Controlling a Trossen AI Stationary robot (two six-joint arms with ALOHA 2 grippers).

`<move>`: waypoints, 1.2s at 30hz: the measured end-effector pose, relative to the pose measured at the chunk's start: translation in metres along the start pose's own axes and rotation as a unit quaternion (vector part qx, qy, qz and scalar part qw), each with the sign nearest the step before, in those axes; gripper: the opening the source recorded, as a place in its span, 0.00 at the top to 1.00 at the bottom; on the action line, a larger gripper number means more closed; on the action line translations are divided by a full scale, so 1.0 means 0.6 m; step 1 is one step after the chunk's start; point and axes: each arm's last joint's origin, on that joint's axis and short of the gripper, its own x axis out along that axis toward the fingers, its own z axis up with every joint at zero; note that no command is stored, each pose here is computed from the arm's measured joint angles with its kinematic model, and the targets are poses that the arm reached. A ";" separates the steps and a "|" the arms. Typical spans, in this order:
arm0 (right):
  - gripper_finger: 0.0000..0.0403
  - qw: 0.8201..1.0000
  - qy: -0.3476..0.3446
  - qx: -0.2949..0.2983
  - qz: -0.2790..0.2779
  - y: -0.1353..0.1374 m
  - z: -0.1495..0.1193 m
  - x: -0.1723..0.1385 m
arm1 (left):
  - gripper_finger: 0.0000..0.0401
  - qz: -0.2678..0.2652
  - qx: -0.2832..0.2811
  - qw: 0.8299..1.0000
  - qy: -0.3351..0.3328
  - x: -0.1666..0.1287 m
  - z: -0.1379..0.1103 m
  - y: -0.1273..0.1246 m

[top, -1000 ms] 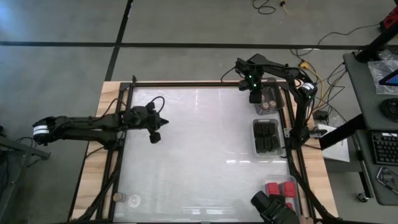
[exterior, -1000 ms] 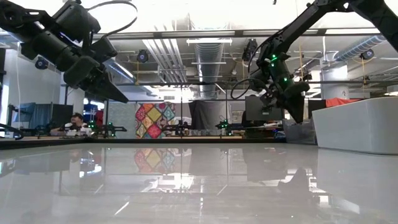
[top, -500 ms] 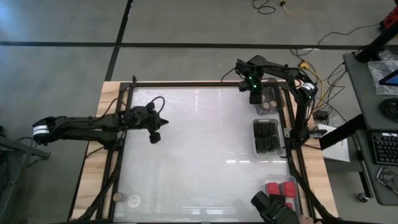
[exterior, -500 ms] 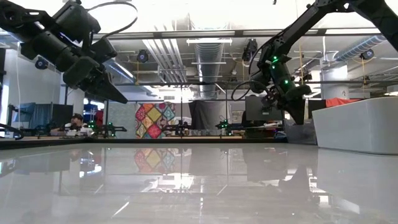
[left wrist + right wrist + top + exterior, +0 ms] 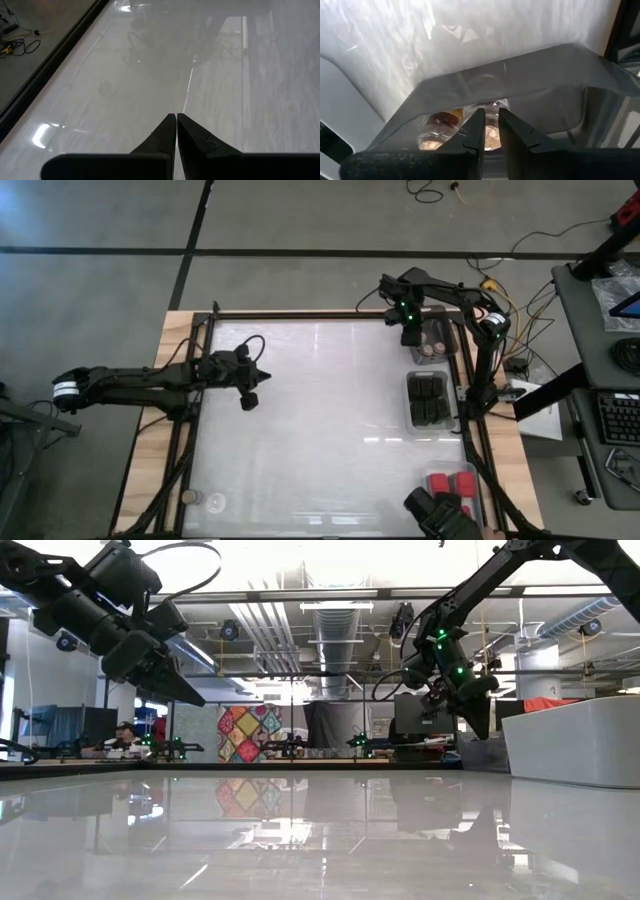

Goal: Sort spices by type
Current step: Put the brown seasoning bottle into the black bin

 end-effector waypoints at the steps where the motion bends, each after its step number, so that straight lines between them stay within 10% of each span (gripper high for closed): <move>1: 0.89 1.000 0.001 0.002 0.000 0.000 0.000 0.000 | 1.00 0.000 0.000 1.000 0.000 0.000 0.000 0.000; 25: 0.89 0.999 0.037 0.014 -0.002 0.005 -0.008 0.008 | 1.00 -0.002 0.003 1.000 -0.001 -0.004 0.000 -0.001; 36: 0.80 0.995 -0.051 0.049 -0.065 0.032 -0.026 -0.091 | 1.00 -0.094 0.011 0.994 -0.049 -0.060 0.070 -0.027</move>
